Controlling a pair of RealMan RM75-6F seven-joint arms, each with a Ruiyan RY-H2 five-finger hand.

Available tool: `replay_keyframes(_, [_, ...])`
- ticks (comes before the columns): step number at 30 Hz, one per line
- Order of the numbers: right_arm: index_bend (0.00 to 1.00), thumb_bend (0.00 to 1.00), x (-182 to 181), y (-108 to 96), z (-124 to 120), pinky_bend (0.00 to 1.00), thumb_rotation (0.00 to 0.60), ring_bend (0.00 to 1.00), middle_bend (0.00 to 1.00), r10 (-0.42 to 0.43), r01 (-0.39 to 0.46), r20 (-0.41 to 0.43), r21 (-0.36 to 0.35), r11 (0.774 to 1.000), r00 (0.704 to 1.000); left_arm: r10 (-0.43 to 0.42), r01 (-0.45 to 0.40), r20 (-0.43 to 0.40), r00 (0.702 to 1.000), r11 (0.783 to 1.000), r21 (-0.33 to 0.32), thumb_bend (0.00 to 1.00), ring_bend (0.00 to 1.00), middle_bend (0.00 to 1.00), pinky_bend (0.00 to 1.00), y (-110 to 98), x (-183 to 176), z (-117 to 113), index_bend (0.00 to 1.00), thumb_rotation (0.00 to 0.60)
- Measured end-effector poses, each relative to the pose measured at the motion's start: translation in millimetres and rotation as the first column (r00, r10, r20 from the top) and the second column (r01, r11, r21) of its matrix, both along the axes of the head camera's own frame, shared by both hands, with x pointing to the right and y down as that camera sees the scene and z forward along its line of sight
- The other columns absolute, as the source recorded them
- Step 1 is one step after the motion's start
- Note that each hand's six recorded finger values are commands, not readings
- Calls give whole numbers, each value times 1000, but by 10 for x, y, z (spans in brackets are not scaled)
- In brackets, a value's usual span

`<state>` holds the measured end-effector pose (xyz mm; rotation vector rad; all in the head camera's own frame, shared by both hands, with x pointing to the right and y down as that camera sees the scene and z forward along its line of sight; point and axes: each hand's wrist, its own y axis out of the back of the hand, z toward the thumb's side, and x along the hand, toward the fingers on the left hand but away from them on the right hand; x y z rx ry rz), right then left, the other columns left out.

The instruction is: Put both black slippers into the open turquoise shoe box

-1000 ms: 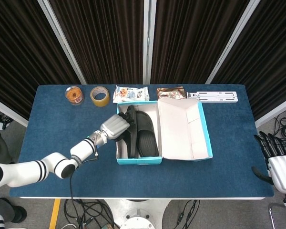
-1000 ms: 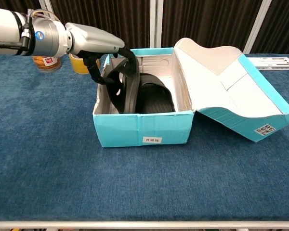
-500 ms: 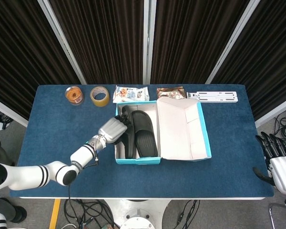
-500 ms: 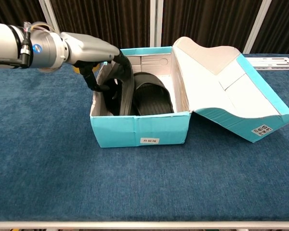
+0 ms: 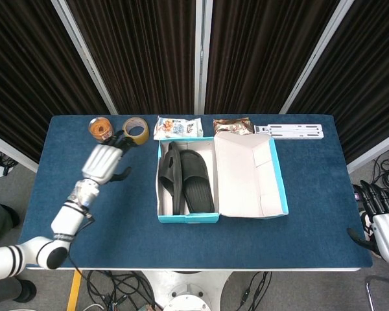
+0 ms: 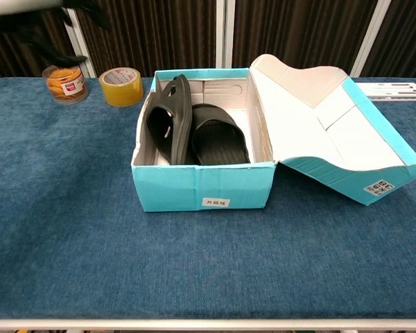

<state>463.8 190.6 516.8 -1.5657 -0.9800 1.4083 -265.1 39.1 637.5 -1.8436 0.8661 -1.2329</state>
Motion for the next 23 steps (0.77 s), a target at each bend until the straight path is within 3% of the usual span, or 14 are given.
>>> replay_keyframes(5, [0,124,45,3,149,119,600,0,34,21,-19,45,-55,998,999,-205,207,-28,978,974,93,314,0,163,192,277,-852,-147,221,600])
replay_keyframes(11, [0,127,-39,28,239,117,600,0,33,3,2,87,-65,998,996,-289,283,25,957,948,148,298,0,162,184,850,-1533,-302,222,600])
replay_keyframes(17, [0,127,-24,136,210,100,600,0,34,23,-19,103,-34,999,994,-323,306,83,943,937,168,289,0,163,183,1337,-1814,-492,222,600])
replay_keyframes(23, [0,127,-16,258,175,97,600,0,40,34,-34,85,-2,999,996,-339,321,113,934,935,150,289,0,163,183,1688,-1802,-609,221,600])
